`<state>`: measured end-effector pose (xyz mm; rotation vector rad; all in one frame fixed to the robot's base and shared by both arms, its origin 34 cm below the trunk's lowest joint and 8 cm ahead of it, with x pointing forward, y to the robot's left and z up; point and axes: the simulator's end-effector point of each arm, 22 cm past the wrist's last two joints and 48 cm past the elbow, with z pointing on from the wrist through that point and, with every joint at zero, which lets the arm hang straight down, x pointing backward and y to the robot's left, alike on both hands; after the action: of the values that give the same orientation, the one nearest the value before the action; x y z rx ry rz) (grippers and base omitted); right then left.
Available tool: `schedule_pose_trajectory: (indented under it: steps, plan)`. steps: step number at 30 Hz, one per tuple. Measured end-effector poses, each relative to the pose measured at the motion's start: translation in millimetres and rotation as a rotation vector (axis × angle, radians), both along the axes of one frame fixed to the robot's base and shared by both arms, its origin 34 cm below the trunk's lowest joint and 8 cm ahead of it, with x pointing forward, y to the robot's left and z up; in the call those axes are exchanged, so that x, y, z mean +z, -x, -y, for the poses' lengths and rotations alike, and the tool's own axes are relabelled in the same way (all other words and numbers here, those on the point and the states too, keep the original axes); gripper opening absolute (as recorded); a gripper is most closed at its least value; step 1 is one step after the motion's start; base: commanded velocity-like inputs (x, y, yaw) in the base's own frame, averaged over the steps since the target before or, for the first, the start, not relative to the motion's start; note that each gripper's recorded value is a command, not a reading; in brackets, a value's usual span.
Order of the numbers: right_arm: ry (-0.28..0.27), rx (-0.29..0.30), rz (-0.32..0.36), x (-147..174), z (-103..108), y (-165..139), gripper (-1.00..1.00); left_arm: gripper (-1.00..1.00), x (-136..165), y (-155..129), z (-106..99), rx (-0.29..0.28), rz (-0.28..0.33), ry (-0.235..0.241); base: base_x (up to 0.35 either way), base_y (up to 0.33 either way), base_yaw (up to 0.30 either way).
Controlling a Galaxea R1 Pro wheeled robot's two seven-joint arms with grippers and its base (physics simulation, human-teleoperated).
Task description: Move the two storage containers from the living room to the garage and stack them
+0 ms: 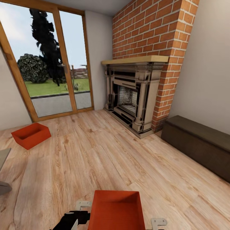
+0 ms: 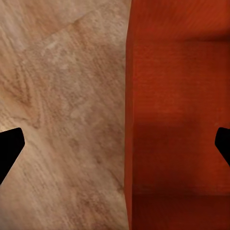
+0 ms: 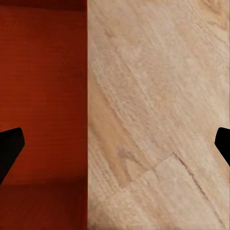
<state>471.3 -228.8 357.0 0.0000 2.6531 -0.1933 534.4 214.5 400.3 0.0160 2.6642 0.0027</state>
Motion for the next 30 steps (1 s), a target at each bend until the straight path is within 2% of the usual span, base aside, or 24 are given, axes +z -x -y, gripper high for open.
schedule_pose_trajectory:
  steps: [20,25,27,30]
  plan:
    - [0.006,-0.002,0.004,-41,2,7,1.0,1.0,-43,10,1,-0.001,-0.004,0.001,0.0,0.0,0.0]
    - [-0.012,-0.001,0.058,-39,-8,-13,1.0,1.0,-55,14,1,-0.002,-0.008,0.001,0.0,0.0,0.0]
    - [-0.001,-0.016,0.104,-29,-12,-31,1.0,1.0,-61,16,2,-0.003,-0.012,0.001,0.0,0.0,0.0]
    - [0.01,-0.026,0.116,-32,-11,-34,1.0,1.0,-68,19,2,-0.003,-0.014,0.001,0.0,0.0,0.0]
